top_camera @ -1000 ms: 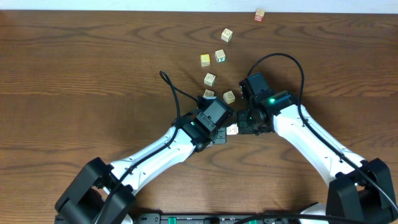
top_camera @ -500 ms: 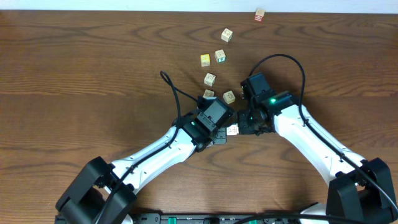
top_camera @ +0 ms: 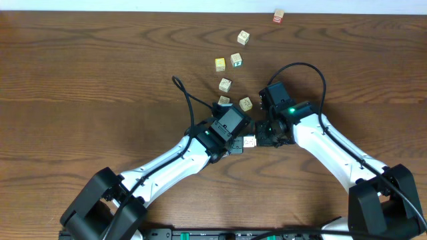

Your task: Lift 3 blocks

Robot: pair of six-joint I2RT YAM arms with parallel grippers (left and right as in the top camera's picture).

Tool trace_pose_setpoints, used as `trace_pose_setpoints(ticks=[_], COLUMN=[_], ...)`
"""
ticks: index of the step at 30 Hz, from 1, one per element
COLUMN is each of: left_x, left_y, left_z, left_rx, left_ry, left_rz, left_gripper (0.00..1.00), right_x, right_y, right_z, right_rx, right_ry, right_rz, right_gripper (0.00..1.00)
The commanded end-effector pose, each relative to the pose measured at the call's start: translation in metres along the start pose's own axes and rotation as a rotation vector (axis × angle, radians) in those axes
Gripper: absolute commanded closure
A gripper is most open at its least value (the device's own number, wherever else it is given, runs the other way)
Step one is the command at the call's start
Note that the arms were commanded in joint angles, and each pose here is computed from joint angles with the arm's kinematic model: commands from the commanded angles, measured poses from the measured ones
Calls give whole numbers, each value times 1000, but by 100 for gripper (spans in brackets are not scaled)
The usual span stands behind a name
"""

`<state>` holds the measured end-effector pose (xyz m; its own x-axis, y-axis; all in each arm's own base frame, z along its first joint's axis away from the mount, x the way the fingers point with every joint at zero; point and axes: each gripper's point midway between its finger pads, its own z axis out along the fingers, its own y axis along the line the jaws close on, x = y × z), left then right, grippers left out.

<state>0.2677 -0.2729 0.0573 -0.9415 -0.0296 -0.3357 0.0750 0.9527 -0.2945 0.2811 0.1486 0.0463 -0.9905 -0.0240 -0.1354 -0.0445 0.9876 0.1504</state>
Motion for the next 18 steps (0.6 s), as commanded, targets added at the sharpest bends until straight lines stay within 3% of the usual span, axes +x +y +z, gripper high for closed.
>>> trace_pose_setpoints(ticks=[1, 18], left_x=[9, 32], left_y=[-62, -62], left_z=[-14, 15], left_rx=[227, 207], left_ry=[54, 136], left_rz=[42, 60], left_gripper=[93, 93], right_x=[20, 18], right_y=[60, 59], right_z=[-2, 0], right_rx=[-281, -272], right_ry=[106, 98], right_rz=[-39, -42], right_gripper=[99, 99])
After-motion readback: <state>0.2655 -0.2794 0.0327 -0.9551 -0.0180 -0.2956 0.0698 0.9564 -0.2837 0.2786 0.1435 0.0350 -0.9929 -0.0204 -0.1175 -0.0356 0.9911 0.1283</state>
